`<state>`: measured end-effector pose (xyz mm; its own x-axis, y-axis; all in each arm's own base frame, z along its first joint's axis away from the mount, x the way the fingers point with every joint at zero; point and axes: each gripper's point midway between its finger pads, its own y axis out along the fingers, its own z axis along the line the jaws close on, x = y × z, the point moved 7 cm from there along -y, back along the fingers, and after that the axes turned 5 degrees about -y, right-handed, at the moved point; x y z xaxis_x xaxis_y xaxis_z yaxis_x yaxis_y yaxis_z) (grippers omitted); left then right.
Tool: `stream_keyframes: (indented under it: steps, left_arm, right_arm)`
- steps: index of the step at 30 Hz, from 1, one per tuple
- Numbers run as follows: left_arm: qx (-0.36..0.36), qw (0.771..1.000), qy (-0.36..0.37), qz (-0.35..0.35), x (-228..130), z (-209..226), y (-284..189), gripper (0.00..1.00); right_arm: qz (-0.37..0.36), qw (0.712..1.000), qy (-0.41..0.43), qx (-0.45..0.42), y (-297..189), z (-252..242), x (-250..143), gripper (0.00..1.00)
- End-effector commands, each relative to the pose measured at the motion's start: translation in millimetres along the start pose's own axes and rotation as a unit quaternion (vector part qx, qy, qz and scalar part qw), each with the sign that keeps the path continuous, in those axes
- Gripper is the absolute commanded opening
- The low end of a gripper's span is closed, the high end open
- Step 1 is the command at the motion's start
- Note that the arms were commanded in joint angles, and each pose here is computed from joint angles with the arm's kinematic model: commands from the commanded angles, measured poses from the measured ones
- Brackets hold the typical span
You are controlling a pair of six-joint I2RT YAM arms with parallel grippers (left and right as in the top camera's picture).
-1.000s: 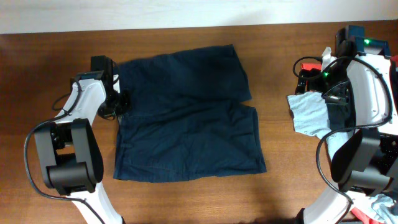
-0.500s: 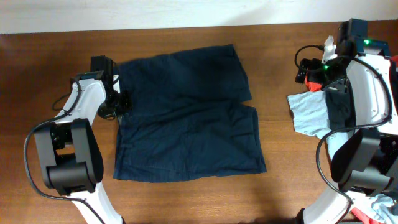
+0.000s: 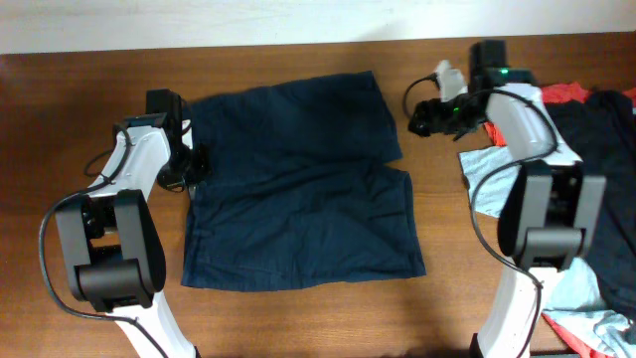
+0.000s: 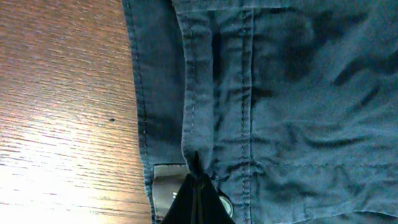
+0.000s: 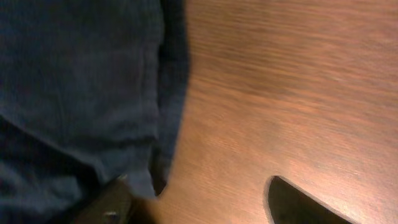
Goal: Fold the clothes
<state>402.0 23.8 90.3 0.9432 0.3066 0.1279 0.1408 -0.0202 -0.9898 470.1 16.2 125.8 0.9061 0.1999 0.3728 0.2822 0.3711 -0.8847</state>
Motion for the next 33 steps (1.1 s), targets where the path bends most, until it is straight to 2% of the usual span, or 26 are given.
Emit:
stream_keyframes:
  steps: [1, 9, 19, 24, 29, 33]
  left_arm:
    - [-0.002, 1.0, -0.005, 0.009, -4, -1, 3, 0.01]
    - [-0.001, 1.0, -0.005, 0.011, -5, -1, 3, 0.01]
    - [0.002, 1.0, -0.005, 0.022, -9, 0, 2, 0.0]
    - [0.002, 1.0, -0.005, 0.023, -9, 0, 2, 0.0]
    - [0.002, 1.0, -0.003, 0.023, -9, 0, 2, 0.01]
    - [0.002, 1.0, -0.003, 0.023, -9, 0, 2, 0.0]
  right_arm:
    - [0.007, 1.0, -0.018, 0.004, 13, 2, -2, 0.66]
    - [0.028, 0.999, -0.021, 0.012, 40, 4, -8, 0.58]
    - [0.032, 0.997, -0.066, 0.021, 74, 36, -2, 0.58]
    - [0.041, 0.994, -0.095, -0.022, 82, 50, 1, 0.58]
    - [0.043, 0.992, -0.11, -0.048, 84, 56, 4, 0.58]
    - [0.025, 0.992, -0.108, -0.057, 68, 56, 20, 0.57]
